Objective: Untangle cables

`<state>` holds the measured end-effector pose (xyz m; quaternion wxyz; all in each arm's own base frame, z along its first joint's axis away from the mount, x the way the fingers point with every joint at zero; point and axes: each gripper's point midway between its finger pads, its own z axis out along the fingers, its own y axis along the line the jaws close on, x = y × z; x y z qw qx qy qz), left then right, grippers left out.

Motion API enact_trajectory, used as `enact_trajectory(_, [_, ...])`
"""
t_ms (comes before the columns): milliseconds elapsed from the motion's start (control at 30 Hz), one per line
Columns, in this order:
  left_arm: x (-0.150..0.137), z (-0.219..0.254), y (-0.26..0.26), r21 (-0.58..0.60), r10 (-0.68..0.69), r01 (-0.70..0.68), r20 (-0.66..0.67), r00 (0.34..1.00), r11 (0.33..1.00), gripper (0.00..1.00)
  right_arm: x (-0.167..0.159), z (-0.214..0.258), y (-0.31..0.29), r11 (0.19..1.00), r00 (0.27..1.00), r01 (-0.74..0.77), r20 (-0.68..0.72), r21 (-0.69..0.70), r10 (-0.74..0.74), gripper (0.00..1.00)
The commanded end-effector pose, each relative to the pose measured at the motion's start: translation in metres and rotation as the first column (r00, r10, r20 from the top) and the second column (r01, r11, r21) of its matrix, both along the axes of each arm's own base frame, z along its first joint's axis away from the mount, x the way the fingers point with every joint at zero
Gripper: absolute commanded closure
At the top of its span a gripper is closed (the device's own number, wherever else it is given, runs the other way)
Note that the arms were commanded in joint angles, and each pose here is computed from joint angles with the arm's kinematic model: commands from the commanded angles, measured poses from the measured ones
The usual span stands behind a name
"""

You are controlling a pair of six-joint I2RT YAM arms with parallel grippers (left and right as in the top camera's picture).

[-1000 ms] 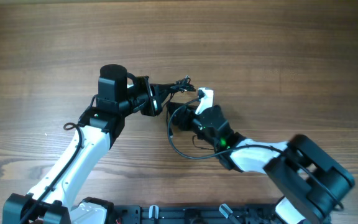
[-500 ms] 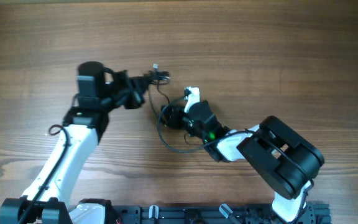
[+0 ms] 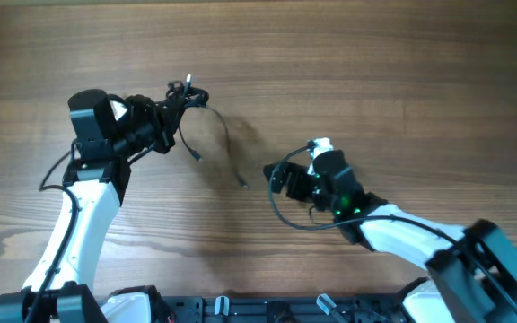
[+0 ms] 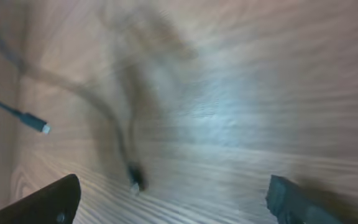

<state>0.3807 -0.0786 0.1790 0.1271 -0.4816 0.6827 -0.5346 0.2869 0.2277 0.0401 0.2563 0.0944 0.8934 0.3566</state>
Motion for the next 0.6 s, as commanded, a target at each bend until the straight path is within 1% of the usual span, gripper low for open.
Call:
enact_trajectory(0, [-0.013,0.016,-0.017,0.165,-0.243,0.211,0.204,0.948,0.963,0.96,0.018,0.029,-0.017,0.998,0.995,0.054,0.080,0.028,-0.056,0.00])
enact_trajectory(67, [-0.018,0.010,-0.020,0.196,-0.280,0.241,0.201,0.939,0.950,0.96,0.023,0.030,-0.025,0.996,0.993,0.082,0.085,0.029,-0.084,0.00])
enact_trajectory(200, [-0.028,0.011,-0.039,0.271,-0.406,0.336,0.264,0.875,0.902,0.96,0.025,0.019,-0.040,0.989,0.988,0.144,0.068,-0.032,-0.142,0.00])
enact_trajectory(300, [-0.034,0.011,-0.053,0.331,-0.477,0.379,0.300,0.826,0.864,0.96,0.017,0.006,-0.047,0.985,0.988,0.155,0.015,-0.081,-0.154,0.00])
enact_trajectory(400, [-0.036,0.011,-0.060,0.335,-0.494,0.394,0.302,0.815,0.856,0.96,0.014,0.002,-0.048,0.984,0.988,0.154,-0.001,-0.093,-0.154,0.00])
enact_trajectory(567, [-0.036,0.011,-0.060,0.334,-0.495,0.396,0.302,0.815,0.855,0.96,0.014,0.002,-0.048,0.984,0.988,0.154,-0.001,-0.093,-0.154,0.00])
